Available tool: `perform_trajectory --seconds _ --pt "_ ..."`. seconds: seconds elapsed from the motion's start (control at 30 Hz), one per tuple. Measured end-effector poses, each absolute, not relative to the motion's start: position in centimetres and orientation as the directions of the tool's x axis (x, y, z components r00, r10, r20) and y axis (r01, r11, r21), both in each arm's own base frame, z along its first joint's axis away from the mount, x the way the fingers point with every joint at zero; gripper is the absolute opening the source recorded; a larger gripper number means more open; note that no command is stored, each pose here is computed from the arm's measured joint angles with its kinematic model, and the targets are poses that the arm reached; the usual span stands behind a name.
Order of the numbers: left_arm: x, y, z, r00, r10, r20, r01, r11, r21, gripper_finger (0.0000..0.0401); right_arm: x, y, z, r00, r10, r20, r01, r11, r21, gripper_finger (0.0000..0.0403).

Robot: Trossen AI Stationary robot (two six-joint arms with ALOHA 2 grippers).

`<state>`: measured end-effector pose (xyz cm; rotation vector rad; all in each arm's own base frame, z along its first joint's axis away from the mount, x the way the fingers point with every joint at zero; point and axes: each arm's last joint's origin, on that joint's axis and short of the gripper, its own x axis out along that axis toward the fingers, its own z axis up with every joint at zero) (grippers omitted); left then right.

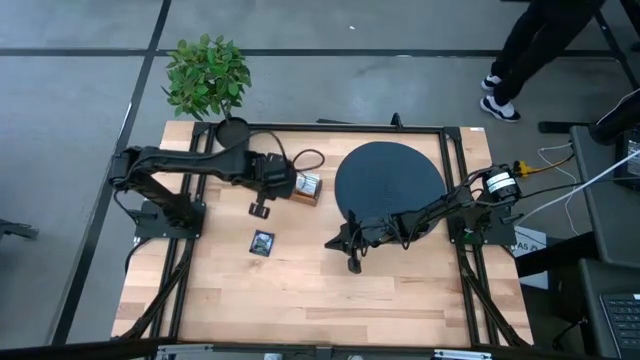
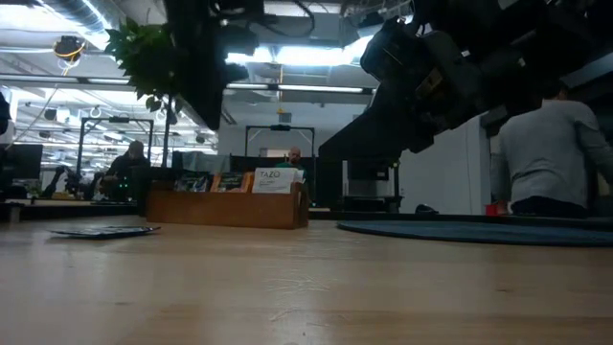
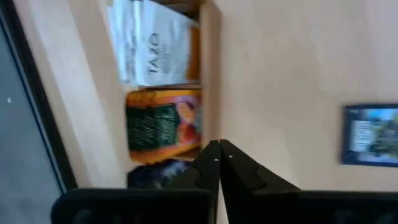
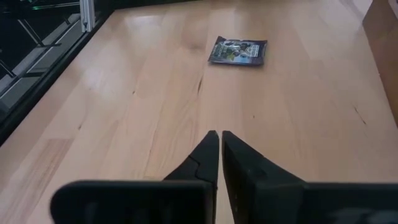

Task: Pick & Place Tea
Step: Put the dark blue tea bag into the left section of the wooden organizer

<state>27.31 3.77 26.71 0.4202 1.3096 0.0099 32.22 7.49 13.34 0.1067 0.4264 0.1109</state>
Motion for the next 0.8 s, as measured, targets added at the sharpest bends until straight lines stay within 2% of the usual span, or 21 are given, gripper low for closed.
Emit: perform_trajectory --seconds 0.27,0.47,0.63,0.8 --pt "25.2 -0.2 26.6 0.314 0.197 -0.929 0.133 0.959 0.248 0.0002 32.2 7.5 13.3 0.903 0.129 -0.41 -0.085 0.989 0.124 0.002" --pt "23.5 -3.0 24.5 0.362 0.153 -0.92 0.05 0.982 0.182 0.0002 32.2 7.5 13.3 0.903 0.129 -0.41 -0.084 0.988 0.126 0.0018" --pt "22.0 -4.4 22.0 0.287 0.146 -0.947 -0.058 0.989 0.134 0.0002 32.2 7.5 13.3 0.903 0.129 -0.41 -0.082 0.988 0.13 0.0016" --pt "20.8 -5.1 19.9 0.22 0.128 -0.967 -0.16 0.983 0.094 0.0002 32.1 7.6 13.2 0.899 0.132 -0.417 -0.053 0.979 0.195 0.0009"
